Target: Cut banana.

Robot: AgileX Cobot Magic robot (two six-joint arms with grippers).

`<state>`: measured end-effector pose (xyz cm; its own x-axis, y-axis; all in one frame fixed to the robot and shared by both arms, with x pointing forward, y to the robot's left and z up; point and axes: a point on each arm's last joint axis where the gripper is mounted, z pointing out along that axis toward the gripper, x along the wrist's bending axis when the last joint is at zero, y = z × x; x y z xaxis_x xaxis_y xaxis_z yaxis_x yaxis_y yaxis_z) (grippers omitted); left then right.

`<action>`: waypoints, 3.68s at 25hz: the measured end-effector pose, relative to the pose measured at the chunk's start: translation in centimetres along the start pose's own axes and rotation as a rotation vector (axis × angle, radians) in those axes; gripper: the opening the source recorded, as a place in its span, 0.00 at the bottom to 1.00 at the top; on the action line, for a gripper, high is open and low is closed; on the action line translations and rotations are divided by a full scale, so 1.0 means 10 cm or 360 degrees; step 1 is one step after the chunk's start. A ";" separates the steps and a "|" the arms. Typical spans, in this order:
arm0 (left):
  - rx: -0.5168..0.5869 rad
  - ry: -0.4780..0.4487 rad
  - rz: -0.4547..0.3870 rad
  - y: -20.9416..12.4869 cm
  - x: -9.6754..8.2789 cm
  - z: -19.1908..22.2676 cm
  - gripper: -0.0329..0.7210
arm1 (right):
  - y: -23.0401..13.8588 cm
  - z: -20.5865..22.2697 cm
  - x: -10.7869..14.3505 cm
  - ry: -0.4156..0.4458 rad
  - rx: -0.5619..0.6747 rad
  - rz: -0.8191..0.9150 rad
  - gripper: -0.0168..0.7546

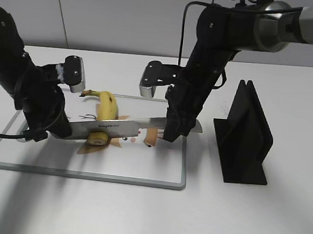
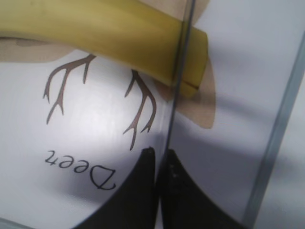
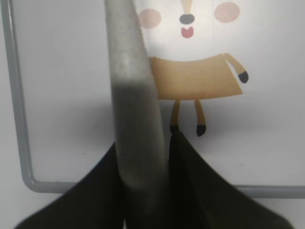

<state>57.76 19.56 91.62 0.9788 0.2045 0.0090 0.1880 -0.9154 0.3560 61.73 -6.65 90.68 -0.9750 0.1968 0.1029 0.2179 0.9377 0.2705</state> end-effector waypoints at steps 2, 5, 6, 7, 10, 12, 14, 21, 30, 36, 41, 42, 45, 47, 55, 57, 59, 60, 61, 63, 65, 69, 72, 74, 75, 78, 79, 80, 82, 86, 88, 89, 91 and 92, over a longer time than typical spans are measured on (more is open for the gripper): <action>0.0001 0.0023 -0.0014 -0.02 -0.01 0.03 0.03 | 0.00 0.02 -0.01 -0.0010 0.0001 -0.0010 0.29; 0.0007 0.0040 -0.0019 -0.04 -0.02 0.05 0.03 | -0.02 0.13 -0.03 0.0005 0.0013 0.0000 0.30; 0.0008 0.0043 -0.0017 -0.04 -0.02 0.05 0.03 | -0.03 0.16 -0.03 0.0014 0.0018 0.0004 0.30; 0.0008 0.0043 -0.0017 -0.04 -0.02 0.05 0.03 | -0.04 0.19 -0.03 0.0022 0.0025 0.0008 0.30; 0.0006 0.0049 -0.0013 -0.03 -0.02 0.04 0.03 | -0.05 0.24 -0.05 0.0026 0.0032 0.0010 0.30; 0.0005 0.0049 -0.0014 -0.03 -0.02 0.04 0.03 | -0.05 0.24 -0.05 0.0020 0.0028 0.0008 0.30; 0.0010 0.0040 -0.0017 -0.04 -0.02 0.06 0.03 | -0.05 0.24 -0.05 0.0017 0.0026 0.0007 0.30; 0.0011 -0.0009 -0.0041 -0.06 -0.01 0.13 0.03 | -0.04 0.23 -0.06 0.0014 0.0025 0.0005 0.30; 0.0002 -0.0007 -0.0037 -0.05 -0.02 0.08 0.03 | -0.02 0.17 -0.05 -0.0002 0.0010 -0.0001 0.30; -0.0025 0.0028 -0.0037 -0.01 -0.05 -0.02 0.03 | 0.01 0.00 -0.03 -0.0045 -0.0018 -0.0021 0.30; -0.0061 0.0071 0.0006 0.06 -0.10 -0.26 0.03 | 0.05 -0.21 0.02 -0.0071 -0.0051 -0.0041 0.30; -0.0065 0.0083 0.0012 0.07 -0.11 -0.29 0.03 | 0.06 -0.22 0.03 -0.0074 -0.0056 -0.0042 0.30; -0.0074 0.0131 0.0043 0.09 -0.13 -0.41 0.03 | 0.07 -0.29 0.04 -0.0088 -0.0076 -0.0045 0.30; -0.0078 0.0148 0.0056 0.11 -0.14 -0.46 0.03 | 0.08 -0.34 0.05 -0.0099 -0.0087 -0.0049 0.31; -0.0087 0.0155 0.0060 0.12 -0.17 -0.55 0.13 | 0.09 -0.48 0.08 -0.0124 -0.0086 -0.0096 0.30; -0.0077 0.0156 0.0056 0.10 -0.17 -0.56 0.29 | 0.06 -0.49 0.06 -0.0132 -0.0063 -0.0103 0.29; -0.0080 0.0166 0.0057 0.10 -0.17 -0.58 0.49 | 0.05 -0.49 0.06 -0.0140 -0.0043 -0.0116 0.28; -0.0082 0.0174 0.0058 0.10 -0.17 -0.59 0.58 | 0.04 -0.49 0.05 -0.0144 -0.0039 -0.0118 0.28; -0.0086 0.0189 0.0062 0.11 -0.18 -0.61 0.64 | 0.04 -0.50 0.05 -0.0149 -0.0037 -0.0121 0.27; -0.0099 0.0229 0.0072 0.13 -0.18 -0.68 0.73 | 0.04 -0.53 0.06 -0.0158 -0.0041 -0.0116 0.24; -0.0114 0.0261 0.0084 0.14 -0.21 -0.76 0.76 | 0.04 -0.57 0.05 -0.0187 -0.0055 -0.0103 0.24; -0.0166 0.0406 0.0080 0.16 -0.24 -1.01 0.77 | 0.06 -0.71 0.07 -0.0228 -0.0084 -0.0105 0.24; -0.0217 0.0539 0.0018 0.16 -0.26 -1.23 0.77 | 0.07 -0.86 0.10 -0.0267 -0.0119 -0.0114 0.24; -0.0254 0.0613 -0.0056 0.14 -0.28 -1.37 0.77 | 0.09 -0.97 0.15 -0.0280 -0.0150 -0.0117 0.24; -0.0275 0.0643 -0.0107 0.12 -0.29 -1.44 0.77 | 0.10 -1.03 0.17 -0.0285 -0.0173 -0.0117 0.24; -0.0340 0.0710 -0.0307 0.08 -0.33 -1.61 0.77 | 0.13 -1.22 0.26 -0.0289 -0.0249 -0.0100 0.24; -0.0363 0.0731 -0.0392 0.06 -0.34 -1.67 0.77 | 0.14 -1.29 0.29 -0.0299 -0.0274 -0.0076 0.24; -0.0381 0.0751 -0.0477 0.04 -0.36 -1.73 0.77 | 0.15 -1.35 0.32 -0.0311 -0.0293 -0.0047 0.24; -0.0396 0.0794 -0.0630 -0.02 -0.39 -1.83 0.77 | 0.15 -1.48 0.37 -0.0329 -0.0331 0.0057 0.24; -0.0346 0.0892 -0.0882 -0.13 -0.49 -2.01 0.77 | 0.13 -1.64 0.45 -0.0325 -0.0364 0.0244 0.24; -0.0311 0.0937 -0.1001 -0.17 -0.55 -2.09 0.77 | 0.12 -1.69 0.49 -0.0304 -0.0369 0.0348 0.24; -0.0286 0.0956 -0.1058 -0.20 -0.58 -2.12 0.77 | 0.12 -1.71 0.51 -0.0294 -0.0373 0.0396 0.24; -0.0234 0.0962 -0.1164 -0.24 -0.67 -2.18 0.77 | 0.10 -1.75 0.55 -0.0273 -0.0368 0.0477 0.24; -0.0202 0.0963 -0.1204 -0.26 -0.71 -2.20 0.77 | 0.10 -1.78 0.57 -0.0267 -0.0373 0.0524 0.24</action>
<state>48.53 28.15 111.17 0.3897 0.8985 0.2022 0.7045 -0.4322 0.5629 57.15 -9.73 108.61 -0.8413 0.5363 0.0684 0.5033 0.7308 0.4611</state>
